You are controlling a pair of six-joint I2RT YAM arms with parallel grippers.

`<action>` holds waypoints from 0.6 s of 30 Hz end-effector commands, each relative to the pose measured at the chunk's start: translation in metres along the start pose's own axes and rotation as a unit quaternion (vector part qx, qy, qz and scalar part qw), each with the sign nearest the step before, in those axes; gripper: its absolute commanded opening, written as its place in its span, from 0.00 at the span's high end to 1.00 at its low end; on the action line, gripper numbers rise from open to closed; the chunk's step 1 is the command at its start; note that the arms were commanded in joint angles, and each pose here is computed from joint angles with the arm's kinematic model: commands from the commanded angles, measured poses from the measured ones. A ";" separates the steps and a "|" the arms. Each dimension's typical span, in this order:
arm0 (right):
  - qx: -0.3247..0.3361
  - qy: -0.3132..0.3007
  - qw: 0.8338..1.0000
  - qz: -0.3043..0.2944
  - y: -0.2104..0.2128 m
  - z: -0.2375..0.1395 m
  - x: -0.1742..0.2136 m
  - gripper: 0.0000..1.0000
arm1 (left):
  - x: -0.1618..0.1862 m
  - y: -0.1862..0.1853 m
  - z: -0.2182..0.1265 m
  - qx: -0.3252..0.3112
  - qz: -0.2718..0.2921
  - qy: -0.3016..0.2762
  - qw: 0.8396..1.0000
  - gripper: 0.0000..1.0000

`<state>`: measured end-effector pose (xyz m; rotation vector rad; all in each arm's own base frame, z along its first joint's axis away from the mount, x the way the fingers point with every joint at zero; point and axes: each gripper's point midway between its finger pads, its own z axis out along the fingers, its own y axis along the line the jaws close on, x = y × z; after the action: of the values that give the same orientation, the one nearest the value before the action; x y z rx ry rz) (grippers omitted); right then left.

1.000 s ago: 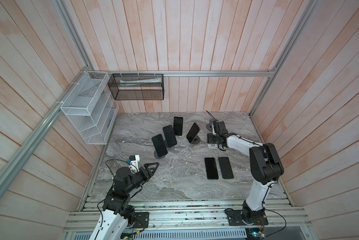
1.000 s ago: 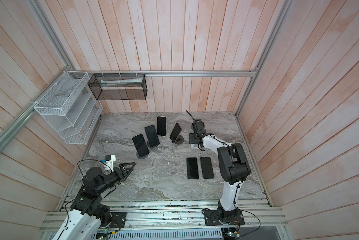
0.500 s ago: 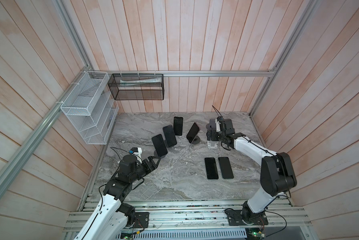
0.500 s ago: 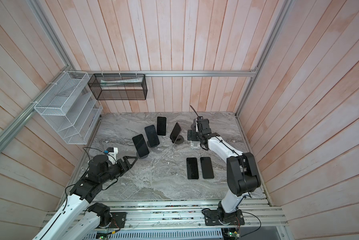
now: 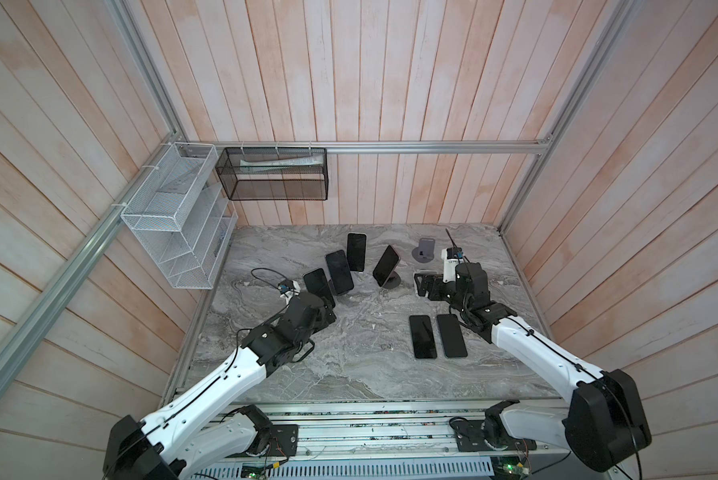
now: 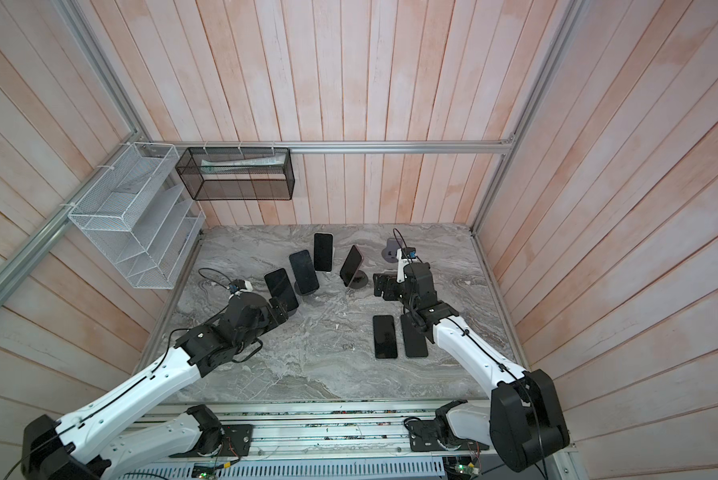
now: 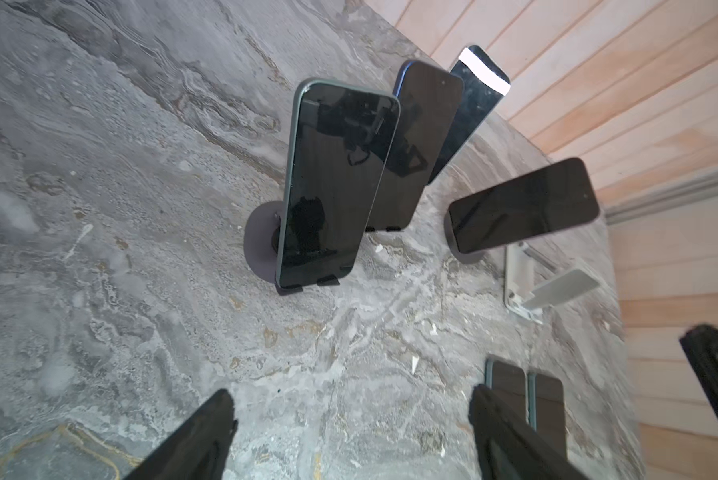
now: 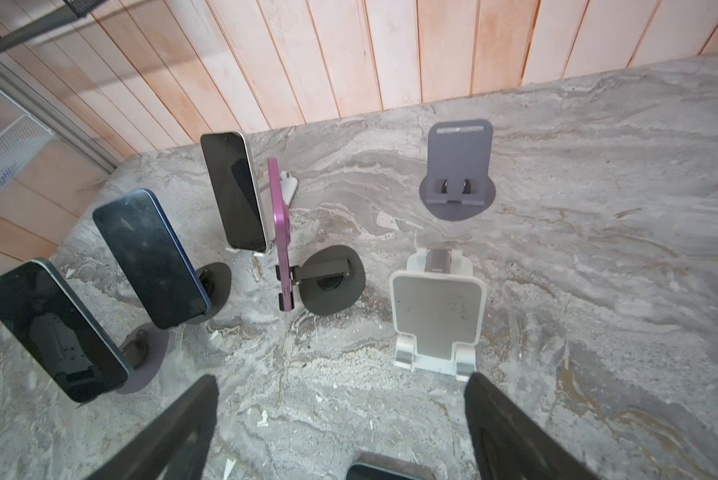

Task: Remove the phone from the phone stand

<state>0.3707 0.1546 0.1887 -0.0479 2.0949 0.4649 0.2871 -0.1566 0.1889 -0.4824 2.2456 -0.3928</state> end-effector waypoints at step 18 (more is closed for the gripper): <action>-0.217 0.004 0.976 0.008 0.124 -0.004 0.039 1.00 | -0.022 0.021 -0.053 0.013 -0.045 -0.108 0.993 0.07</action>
<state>0.3219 0.2578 0.1970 -0.2826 1.9697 0.8415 0.2663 -0.1311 0.2212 -0.5893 2.0683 -0.3146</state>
